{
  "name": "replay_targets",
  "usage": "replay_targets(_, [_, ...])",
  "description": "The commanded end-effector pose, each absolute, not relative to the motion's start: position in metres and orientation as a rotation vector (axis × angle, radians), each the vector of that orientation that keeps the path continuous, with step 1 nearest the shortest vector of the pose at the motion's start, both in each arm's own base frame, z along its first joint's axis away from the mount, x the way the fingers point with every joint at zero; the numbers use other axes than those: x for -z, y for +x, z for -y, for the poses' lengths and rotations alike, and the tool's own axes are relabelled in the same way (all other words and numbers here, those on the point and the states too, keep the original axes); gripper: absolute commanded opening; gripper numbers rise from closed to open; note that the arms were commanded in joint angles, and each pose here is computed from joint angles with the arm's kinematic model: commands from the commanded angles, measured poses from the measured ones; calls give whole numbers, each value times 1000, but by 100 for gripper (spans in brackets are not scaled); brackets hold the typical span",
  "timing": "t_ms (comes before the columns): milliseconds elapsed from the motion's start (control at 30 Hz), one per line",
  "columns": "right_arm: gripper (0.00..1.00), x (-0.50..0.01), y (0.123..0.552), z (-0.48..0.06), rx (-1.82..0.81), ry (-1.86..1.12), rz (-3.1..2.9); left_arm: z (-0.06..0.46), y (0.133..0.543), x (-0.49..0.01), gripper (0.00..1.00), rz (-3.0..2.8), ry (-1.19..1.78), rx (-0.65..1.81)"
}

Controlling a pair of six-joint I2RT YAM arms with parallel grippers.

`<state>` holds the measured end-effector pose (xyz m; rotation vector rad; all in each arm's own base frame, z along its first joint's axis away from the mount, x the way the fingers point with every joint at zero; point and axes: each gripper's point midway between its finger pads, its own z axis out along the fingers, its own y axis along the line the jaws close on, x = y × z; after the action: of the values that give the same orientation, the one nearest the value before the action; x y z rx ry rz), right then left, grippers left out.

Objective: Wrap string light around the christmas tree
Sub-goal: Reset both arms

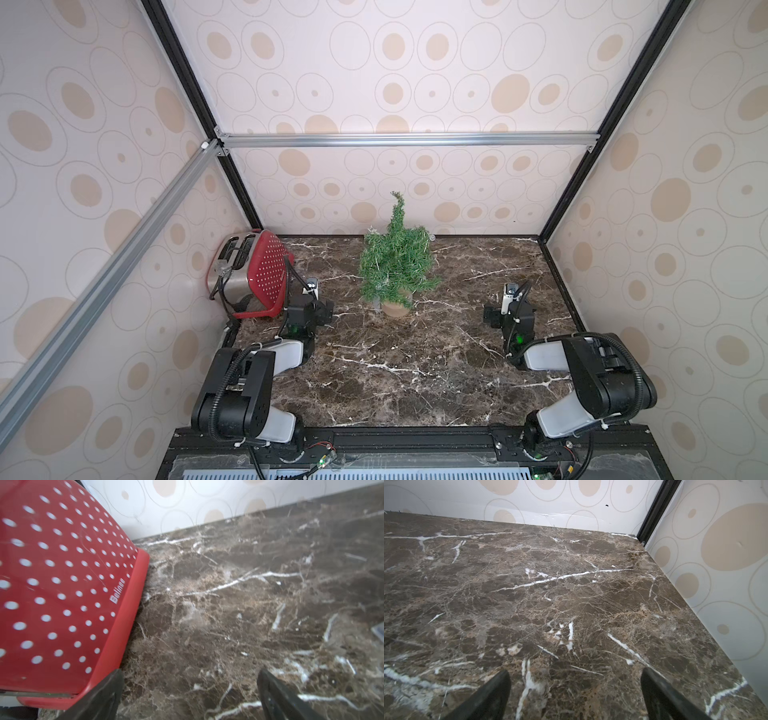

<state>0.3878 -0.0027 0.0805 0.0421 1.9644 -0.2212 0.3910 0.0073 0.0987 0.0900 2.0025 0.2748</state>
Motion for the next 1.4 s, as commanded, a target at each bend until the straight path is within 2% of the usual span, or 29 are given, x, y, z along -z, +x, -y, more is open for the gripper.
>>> replay_targets(0, [100, -90, 393, 3, 205, 58, -1939, -11, 393, -116, 99, -1910, 67, -268])
replay_targets(500, [100, -88, 392, 3, 205, 56, -1946, -47, 398, -99, 99, -1931, -135, -295])
replay_targets(1100, [100, -89, 393, 4, 176, 52, -1950, -54, 395, -100, 99, -1916, -181, -326])
replay_targets(1367, [100, -129, 364, 2, 146, 54, -1811, -54, 395, -100, 99, -1916, -181, -326])
